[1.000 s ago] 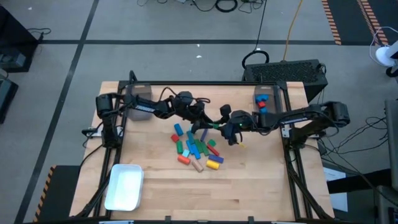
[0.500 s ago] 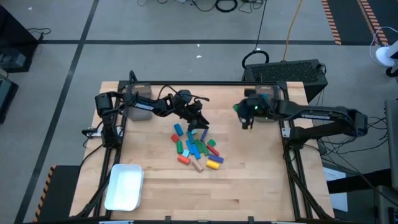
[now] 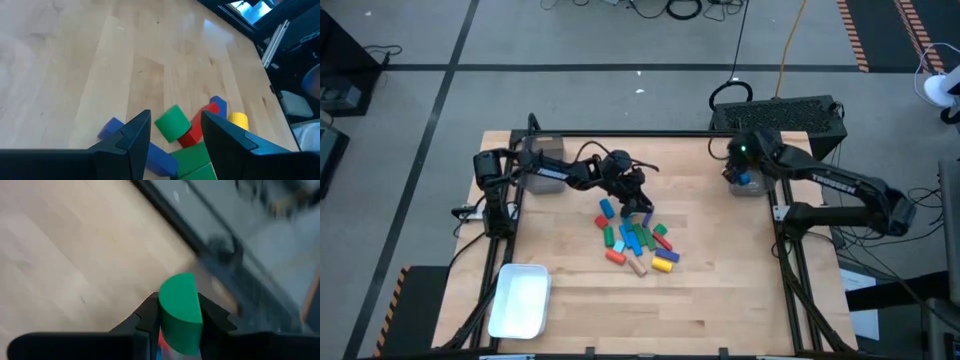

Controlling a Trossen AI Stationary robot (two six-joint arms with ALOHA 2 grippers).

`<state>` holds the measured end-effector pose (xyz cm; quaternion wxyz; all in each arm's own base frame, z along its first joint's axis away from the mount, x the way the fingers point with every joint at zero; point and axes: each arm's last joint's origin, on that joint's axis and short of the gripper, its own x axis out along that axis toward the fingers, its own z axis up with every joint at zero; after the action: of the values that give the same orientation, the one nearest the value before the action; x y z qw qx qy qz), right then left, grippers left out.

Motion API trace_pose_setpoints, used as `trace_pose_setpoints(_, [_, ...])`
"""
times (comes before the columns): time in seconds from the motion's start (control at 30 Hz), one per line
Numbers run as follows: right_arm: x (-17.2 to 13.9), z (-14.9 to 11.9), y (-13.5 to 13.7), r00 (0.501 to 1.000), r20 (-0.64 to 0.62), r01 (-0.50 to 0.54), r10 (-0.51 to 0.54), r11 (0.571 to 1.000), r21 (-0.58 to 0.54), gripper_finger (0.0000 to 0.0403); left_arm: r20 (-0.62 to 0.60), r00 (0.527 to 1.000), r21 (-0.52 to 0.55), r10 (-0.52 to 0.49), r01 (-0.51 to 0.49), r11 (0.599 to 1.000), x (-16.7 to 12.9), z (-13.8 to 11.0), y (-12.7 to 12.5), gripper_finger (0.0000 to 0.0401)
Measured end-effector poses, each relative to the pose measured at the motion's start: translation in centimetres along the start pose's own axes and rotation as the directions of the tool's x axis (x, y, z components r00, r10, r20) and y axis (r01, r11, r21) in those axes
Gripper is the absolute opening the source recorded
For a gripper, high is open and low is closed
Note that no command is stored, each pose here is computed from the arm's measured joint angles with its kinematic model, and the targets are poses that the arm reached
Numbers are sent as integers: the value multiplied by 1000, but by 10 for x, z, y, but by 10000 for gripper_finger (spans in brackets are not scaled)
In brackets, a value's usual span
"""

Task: Sort blocks by size
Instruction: Put the green half circle block into the right black bin

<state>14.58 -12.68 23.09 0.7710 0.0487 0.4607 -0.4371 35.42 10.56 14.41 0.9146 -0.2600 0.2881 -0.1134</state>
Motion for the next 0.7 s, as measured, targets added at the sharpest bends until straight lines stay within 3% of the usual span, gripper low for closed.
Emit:
trace_pose_setpoints(0.37, [32, -14, -14, 964, -260, 85, -49, 988, 128, 81, -56, 998, -38, 8, -10, 999, 2, -7, -2, 176])
trace_pose_setpoints(0.7, [71, -18, -12, 921, -387, 91, -53, 993, 82, 107, -87, 996, -48, 7, -11, 999, 5, -11, -5, 176])
